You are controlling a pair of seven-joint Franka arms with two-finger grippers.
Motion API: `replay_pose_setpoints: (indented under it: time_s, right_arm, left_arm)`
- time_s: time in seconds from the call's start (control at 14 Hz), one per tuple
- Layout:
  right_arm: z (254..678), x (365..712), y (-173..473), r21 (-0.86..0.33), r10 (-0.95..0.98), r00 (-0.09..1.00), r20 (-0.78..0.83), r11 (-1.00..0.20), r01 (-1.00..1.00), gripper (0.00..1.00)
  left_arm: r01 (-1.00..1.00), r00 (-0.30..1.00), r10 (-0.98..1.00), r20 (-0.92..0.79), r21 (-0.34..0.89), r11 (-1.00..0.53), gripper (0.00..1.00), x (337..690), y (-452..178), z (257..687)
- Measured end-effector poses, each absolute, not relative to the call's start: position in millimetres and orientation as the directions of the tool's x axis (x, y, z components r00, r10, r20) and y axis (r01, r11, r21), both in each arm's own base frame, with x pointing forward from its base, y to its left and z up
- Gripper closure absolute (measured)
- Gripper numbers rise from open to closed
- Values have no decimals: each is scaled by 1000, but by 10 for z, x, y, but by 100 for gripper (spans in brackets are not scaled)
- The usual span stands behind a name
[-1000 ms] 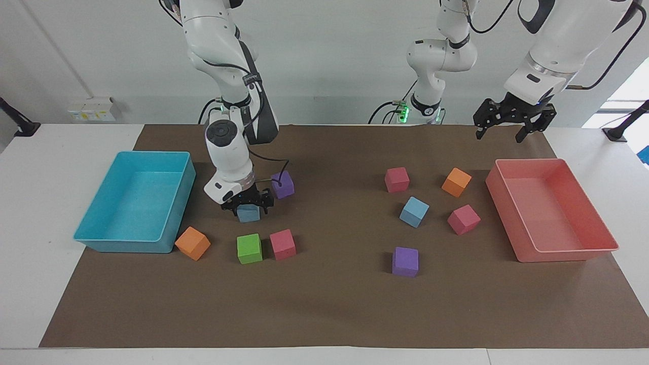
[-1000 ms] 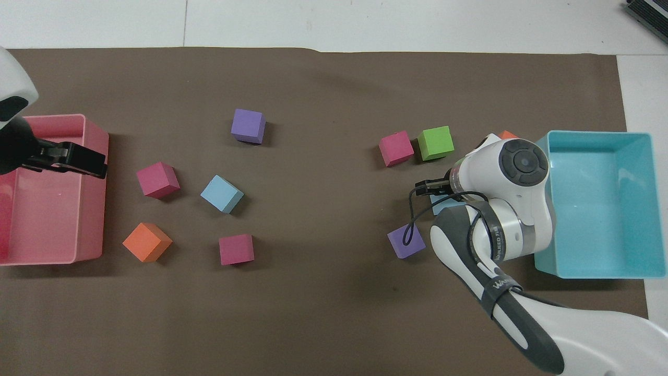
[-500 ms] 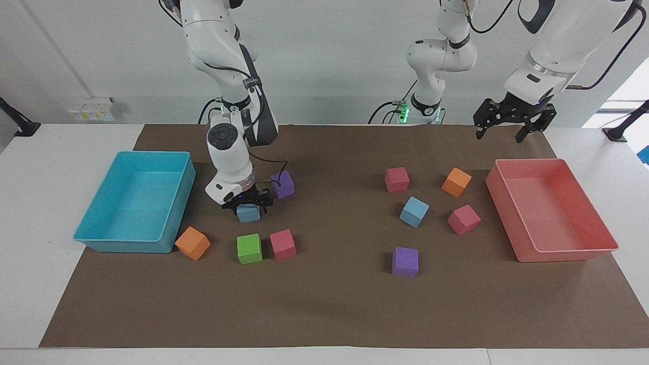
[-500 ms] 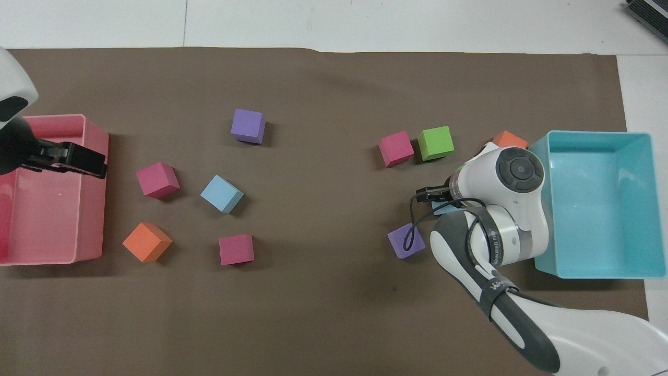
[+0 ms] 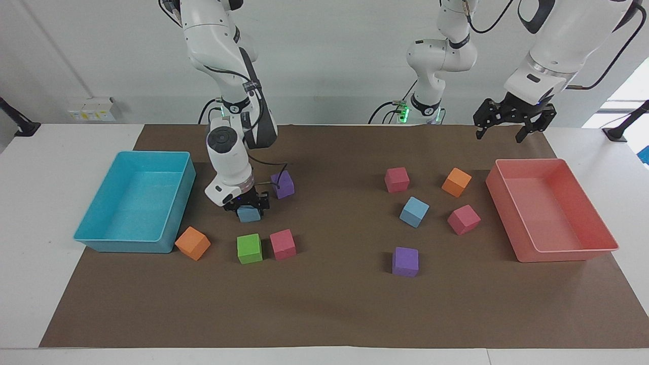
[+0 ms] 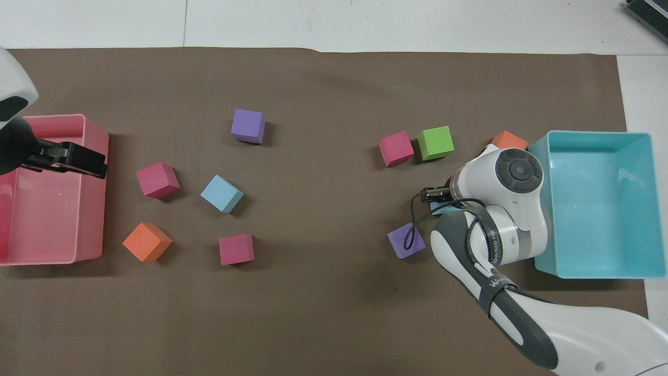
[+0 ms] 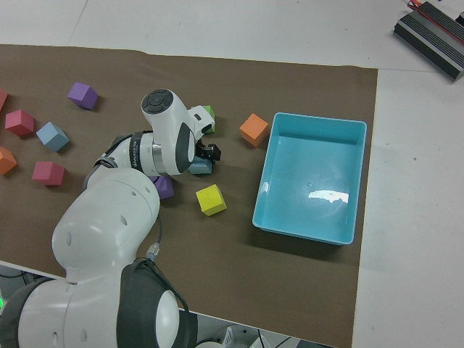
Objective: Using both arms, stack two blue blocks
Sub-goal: 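Close the right gripper on the blue cube and lift it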
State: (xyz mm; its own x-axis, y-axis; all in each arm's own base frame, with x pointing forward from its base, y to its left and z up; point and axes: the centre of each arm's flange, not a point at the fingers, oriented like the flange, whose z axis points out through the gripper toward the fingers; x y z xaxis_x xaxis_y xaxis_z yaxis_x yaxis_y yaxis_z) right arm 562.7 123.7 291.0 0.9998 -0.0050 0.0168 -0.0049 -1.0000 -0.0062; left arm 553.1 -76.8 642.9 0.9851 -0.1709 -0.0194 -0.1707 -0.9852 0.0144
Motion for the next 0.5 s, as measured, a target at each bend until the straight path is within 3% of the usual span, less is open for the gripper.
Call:
replay_pose_setpoints:
  time_s: [0.5]
  right_arm:
    - [3095, 5702, 1395, -3, -28, 1000, -4, -1000, -28, 38]
  left_arm:
    - [-171, 985, -171, -19, 14, -985, 0, 5531, -768, 6429]
